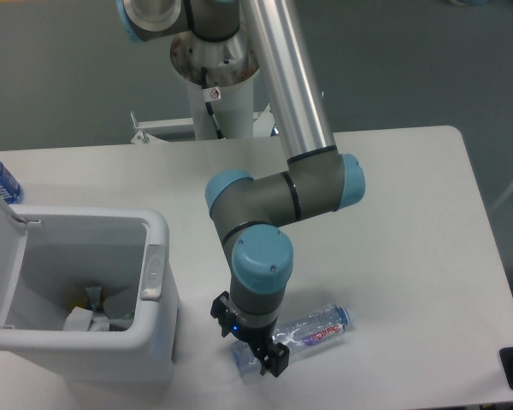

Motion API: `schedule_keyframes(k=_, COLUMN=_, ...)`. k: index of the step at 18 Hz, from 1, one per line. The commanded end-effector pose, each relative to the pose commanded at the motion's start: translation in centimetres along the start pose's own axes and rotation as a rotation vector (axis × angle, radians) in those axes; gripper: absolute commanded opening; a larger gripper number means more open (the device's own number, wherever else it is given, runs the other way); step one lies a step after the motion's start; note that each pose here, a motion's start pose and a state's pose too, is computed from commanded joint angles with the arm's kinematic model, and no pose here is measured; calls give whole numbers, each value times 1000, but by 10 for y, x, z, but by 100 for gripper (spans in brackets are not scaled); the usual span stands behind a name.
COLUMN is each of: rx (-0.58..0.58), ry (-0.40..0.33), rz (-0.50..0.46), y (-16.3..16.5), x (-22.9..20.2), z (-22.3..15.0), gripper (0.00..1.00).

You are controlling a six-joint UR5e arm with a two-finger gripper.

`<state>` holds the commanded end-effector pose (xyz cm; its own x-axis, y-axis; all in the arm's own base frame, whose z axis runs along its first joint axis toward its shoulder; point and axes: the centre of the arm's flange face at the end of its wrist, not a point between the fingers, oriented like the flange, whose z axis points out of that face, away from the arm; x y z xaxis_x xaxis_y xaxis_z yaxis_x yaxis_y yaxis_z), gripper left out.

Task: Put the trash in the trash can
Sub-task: 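Lower the gripper onto the red-labelled water bottle and close it, then lift the water bottle and carry it over the trash bin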

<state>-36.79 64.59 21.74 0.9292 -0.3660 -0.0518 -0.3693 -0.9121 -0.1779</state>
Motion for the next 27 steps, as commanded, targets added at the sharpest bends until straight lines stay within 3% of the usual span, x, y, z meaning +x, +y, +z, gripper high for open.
schedule_keyframes(k=7, rx=-27, ry=11, rz=6, y=-3, x=2, z=20, gripper=100)
schedule_keyframes(k=17, rx=-49, ry=-4, rz=16, y=-6, x=3, z=17, gripper=47)
schedule_keyframes(k=21, rx=-7, ry=-67, rz=23, y=-15, x=-8, z=-6, gripper=43)
schedule_keyframes(k=25, rx=26, ry=-116, rz=-13, y=-3, x=-28, z=-42, gripper=37)
schedule_keyframes(k=27, rx=130, ry=-121, rz=-53, y=9, x=-46, z=-76, gripper=36)
